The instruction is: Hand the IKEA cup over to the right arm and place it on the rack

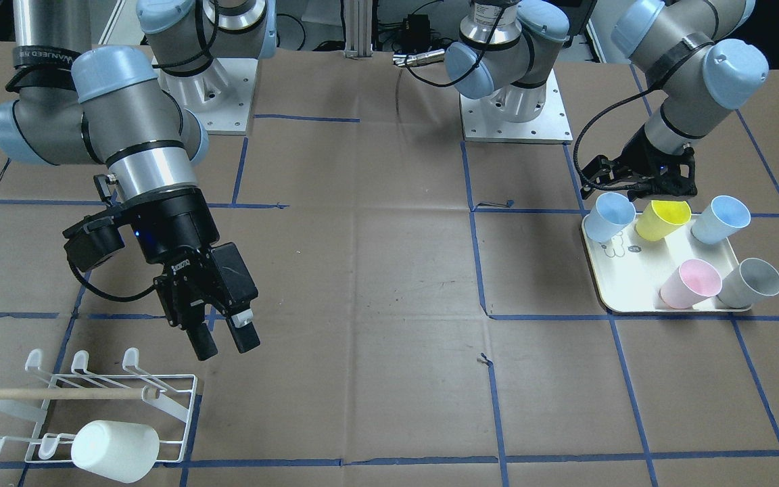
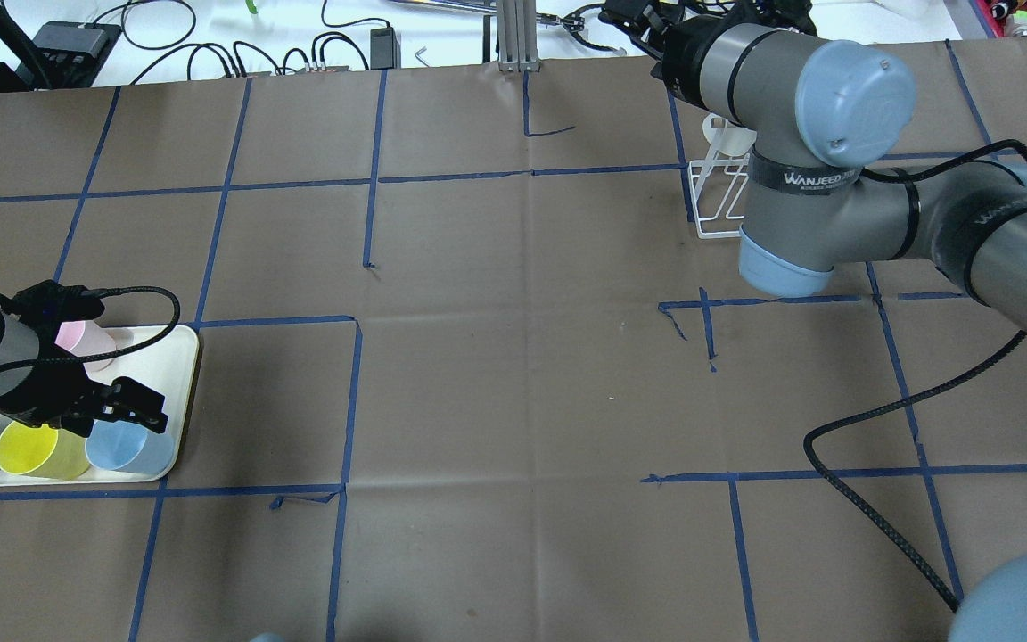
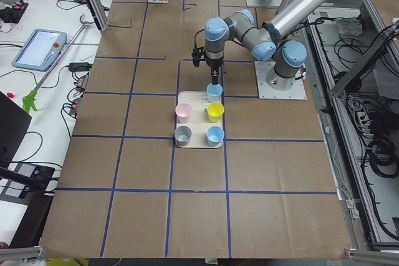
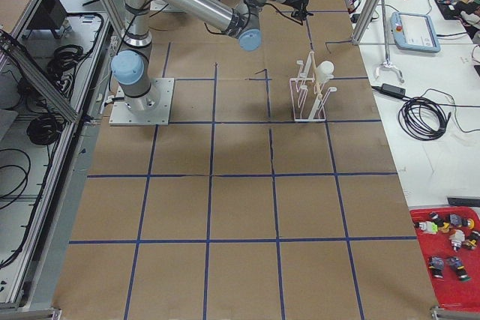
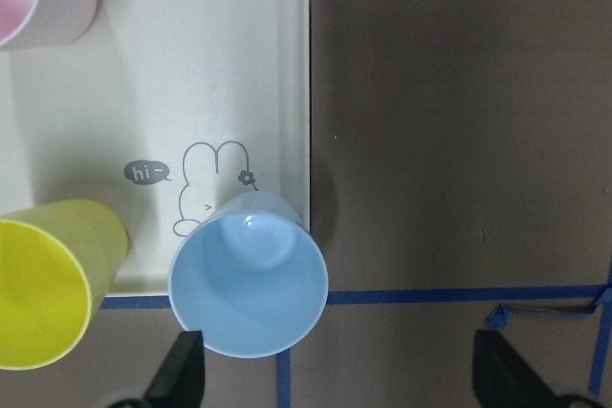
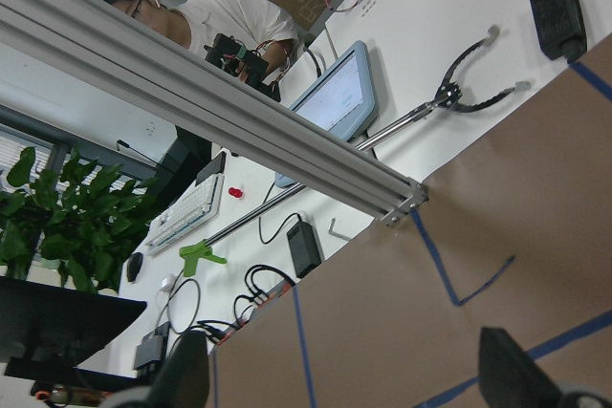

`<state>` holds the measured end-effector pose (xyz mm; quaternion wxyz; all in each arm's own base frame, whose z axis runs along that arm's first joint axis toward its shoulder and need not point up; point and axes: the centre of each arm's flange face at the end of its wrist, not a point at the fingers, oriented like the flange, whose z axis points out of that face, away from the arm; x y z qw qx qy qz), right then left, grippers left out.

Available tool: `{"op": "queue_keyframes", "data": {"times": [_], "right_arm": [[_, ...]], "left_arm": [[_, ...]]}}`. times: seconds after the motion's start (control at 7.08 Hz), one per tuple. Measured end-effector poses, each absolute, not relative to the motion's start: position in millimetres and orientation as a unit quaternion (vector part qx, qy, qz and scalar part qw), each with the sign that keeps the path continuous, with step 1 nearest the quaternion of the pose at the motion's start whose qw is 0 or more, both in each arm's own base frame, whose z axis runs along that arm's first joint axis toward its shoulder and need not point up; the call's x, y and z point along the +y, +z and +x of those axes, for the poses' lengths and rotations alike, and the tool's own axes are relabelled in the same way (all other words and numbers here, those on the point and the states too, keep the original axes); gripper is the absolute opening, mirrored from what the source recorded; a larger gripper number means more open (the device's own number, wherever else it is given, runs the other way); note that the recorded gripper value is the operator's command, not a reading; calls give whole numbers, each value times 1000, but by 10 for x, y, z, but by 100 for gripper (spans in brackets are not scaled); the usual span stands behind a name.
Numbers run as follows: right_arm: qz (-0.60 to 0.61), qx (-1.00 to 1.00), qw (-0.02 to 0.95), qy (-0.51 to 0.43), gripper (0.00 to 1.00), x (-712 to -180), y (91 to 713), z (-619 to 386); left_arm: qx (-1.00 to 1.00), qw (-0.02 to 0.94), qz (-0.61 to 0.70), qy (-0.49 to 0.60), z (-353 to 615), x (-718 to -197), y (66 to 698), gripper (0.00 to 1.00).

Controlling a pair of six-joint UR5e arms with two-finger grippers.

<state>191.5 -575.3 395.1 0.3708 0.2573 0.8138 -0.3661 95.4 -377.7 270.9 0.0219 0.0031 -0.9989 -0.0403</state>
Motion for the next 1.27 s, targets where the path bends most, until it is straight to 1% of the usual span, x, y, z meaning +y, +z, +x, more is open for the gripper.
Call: {"op": "queue_keyframes", "data": {"times": [0.28, 0.42, 0.56, 0.71, 0.85, 1.27], "right_arm": [[352, 769, 463, -267, 100, -5519, 4031, 2023], [384, 753, 484, -228, 100, -5459, 4022, 2054], [400, 746, 488, -212, 100, -5441, 4001, 2062], [406, 745, 488, -206, 100, -5438, 3987, 2064], [408, 744, 488, -203, 100, -5442, 3973, 2066], [410, 744, 487, -201, 100, -5451, 3968, 2066]], "left_arm": [[-999, 2, 3, -54, 963, -3699, 2405, 97], [-998, 0, 3, -58, 952, -3673, 2327, 93], [-998, 1, 4, -59, 947, -3664, 2295, 60], [-998, 2, 5, -59, 946, -3666, 2284, 16], [-998, 2, 6, -59, 950, -3672, 2282, 0], [-999, 1, 8, -53, 959, -3694, 2307, 0]]}}
